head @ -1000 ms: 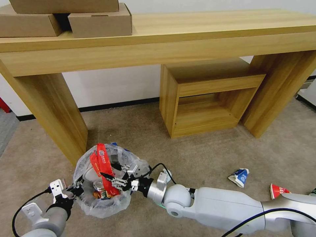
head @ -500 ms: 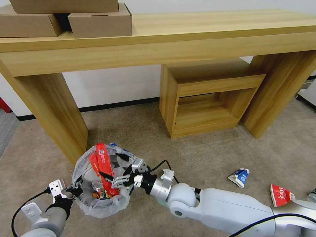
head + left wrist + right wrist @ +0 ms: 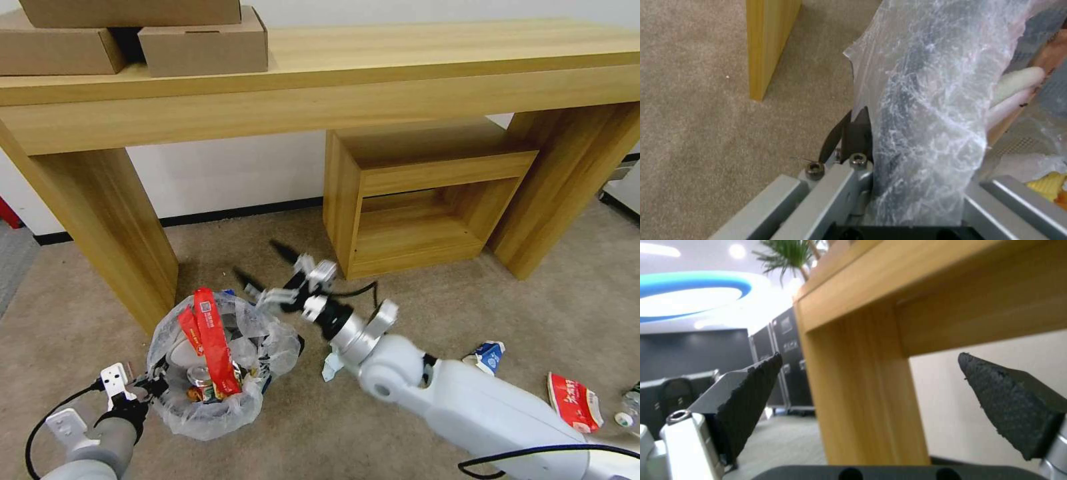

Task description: Pick up the trash bin and place the garbage on the floor into it.

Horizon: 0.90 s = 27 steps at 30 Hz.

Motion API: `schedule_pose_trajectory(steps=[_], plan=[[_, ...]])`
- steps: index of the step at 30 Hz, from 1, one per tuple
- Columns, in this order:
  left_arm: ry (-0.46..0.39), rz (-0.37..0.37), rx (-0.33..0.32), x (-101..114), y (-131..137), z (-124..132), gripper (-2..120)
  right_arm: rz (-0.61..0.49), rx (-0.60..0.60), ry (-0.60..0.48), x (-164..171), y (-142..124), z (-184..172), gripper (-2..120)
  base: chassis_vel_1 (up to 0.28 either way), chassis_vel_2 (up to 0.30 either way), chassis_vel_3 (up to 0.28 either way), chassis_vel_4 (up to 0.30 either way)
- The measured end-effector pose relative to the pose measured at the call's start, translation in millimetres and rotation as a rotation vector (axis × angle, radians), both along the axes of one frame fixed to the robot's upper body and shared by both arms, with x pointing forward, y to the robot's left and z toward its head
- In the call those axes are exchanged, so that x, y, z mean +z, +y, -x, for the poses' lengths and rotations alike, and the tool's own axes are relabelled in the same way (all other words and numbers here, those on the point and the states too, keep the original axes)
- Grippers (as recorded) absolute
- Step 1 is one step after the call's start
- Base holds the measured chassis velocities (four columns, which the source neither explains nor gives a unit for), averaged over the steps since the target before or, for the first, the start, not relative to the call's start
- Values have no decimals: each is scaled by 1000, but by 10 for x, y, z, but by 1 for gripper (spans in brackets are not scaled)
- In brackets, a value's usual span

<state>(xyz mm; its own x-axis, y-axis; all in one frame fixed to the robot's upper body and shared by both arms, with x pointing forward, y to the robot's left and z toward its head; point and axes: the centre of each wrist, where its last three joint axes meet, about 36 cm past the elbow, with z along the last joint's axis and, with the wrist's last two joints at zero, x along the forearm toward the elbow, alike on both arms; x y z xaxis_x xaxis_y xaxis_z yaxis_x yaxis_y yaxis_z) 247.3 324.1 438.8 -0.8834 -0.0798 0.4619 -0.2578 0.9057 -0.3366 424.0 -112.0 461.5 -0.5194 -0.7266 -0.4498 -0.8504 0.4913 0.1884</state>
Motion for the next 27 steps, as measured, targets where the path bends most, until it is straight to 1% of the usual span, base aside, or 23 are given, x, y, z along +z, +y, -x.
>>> schedule_pose_trajectory(steps=[2,4,5,7,10,11,12,14,15,17,18,19,20,21,22,23,25,26,27], plan=[[1,-3,2,8,10,0,0,-28,-39,-14,89,-106,-54,100,0,0,0,0],[2,-4,4,10,13,1,0,-36,-49,-16,110,-133,-68,100,0,0,0,0],[7,-7,8,9,20,11,0,-54,-77,-24,165,-201,-106,100,0,0,0,0],[9,-8,8,9,23,15,0,-60,-86,-26,187,-222,-118,100,0,0,0,0],[14,-14,12,14,40,31,0,-94,-170,-17,310,-365,-178,100,0,0,0,0],[14,-14,12,14,40,31,0,-94,-170,-17,310,-365,-178,100,0,0,0,0],[15,-15,12,15,40,36,0,-102,-198,-3,326,-415,-181,100,0,0,0,0],[15,-16,12,19,41,44,0,-111,-277,68,313,-533,-173,100,0,0,0,0],[15,-16,12,19,41,44,0,-111,-277,68,313,-533,-173,100,0,0,0,0],[15,-16,12,24,39,47,0,-113,-353,176,236,-614,-159,100,0,0,0,0],[13,-17,11,29,37,49,0,-107,-393,261,168,-646,-155,100,0,0,0,0],[13,-17,11,29,37,49,0,-107,-393,261,168,-646,-155,100,0,0,0,0],[12,-17,11,33,35,50,0,-96,-433,322,111,-657,-167,100,0,0,0,0],[11,-16,11,36,32,53,0,-86,-468,382,47,-661,-183,100,0,0,0,0],[11,-16,12,36,30,60,0,-60,-522,479,-38,-653,-200,100,0,0,0,0],[11,-16,12,36,30,60,0,-60,-522,479,-38,-653,-200,100,0,0,0,0],[11,-17,15,39,32,71,0,-35,-571,601,-145,-619,-211,100,0,0,0,0],[9,-18,16,42,37,78,0,7,-611,687,-250,-588,-227,100,0,0,0,0],[9,-18,16,42,37,78,0,7,-611,687,-250,-588,-227,100,0,0,0,0]])
